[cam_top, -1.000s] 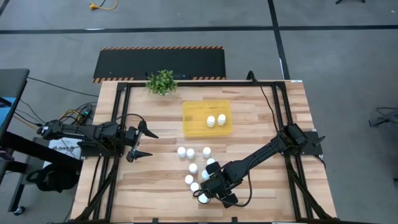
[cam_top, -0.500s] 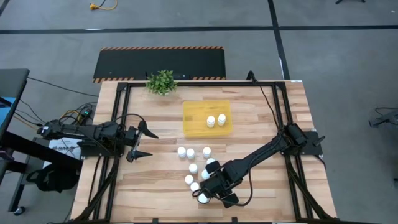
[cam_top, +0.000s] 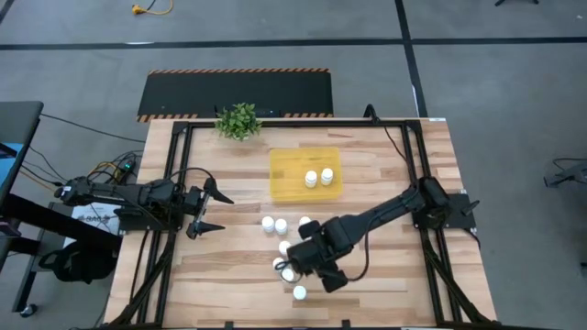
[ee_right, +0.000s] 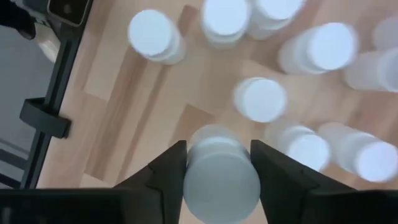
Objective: Pick and place pill bottles into a basket
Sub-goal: Put the white medicine bottle into the yellow bin
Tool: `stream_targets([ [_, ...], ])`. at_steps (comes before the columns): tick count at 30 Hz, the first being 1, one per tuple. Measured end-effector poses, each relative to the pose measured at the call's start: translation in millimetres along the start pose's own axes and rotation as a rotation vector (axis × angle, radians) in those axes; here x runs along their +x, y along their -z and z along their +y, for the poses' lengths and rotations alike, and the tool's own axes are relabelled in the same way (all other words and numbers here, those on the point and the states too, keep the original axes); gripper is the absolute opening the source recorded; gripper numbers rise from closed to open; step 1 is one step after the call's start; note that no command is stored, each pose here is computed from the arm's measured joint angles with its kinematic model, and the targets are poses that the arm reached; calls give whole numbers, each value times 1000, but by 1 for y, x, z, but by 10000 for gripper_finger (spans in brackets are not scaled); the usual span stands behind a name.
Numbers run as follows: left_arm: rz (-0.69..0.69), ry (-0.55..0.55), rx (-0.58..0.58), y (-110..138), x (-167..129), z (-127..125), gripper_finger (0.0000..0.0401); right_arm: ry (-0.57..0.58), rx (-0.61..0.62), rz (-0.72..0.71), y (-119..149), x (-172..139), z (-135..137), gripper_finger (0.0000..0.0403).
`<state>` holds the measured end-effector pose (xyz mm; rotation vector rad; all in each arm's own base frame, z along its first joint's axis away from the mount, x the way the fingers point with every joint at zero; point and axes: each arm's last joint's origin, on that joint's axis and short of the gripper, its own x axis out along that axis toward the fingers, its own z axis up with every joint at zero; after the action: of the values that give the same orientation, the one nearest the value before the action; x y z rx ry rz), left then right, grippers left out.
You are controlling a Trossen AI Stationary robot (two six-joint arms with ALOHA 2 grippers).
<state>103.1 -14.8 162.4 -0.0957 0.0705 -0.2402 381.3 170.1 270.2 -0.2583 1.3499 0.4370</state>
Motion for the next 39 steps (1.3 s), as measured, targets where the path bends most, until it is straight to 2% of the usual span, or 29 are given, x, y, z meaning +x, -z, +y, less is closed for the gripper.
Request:
stream_targets([
  [9,0,0,0,0,0,0,386,28,75,-47,-1,-33,-43,148],
  [17,0,0,-1,0,0,0,386,56,113,-25,11,-41,-89,160],
  [20,0,0,6,0,0,0,386,63,104,-12,17,-43,-106,148],
  [28,0,0,4,0,0,0,386,90,66,-2,34,-50,-150,162],
  [33,0,0,-1,0,0,0,386,120,57,-22,43,-54,-175,148],
  [39,0,0,2,0,0,0,386,148,60,-45,53,-59,-198,155],
])
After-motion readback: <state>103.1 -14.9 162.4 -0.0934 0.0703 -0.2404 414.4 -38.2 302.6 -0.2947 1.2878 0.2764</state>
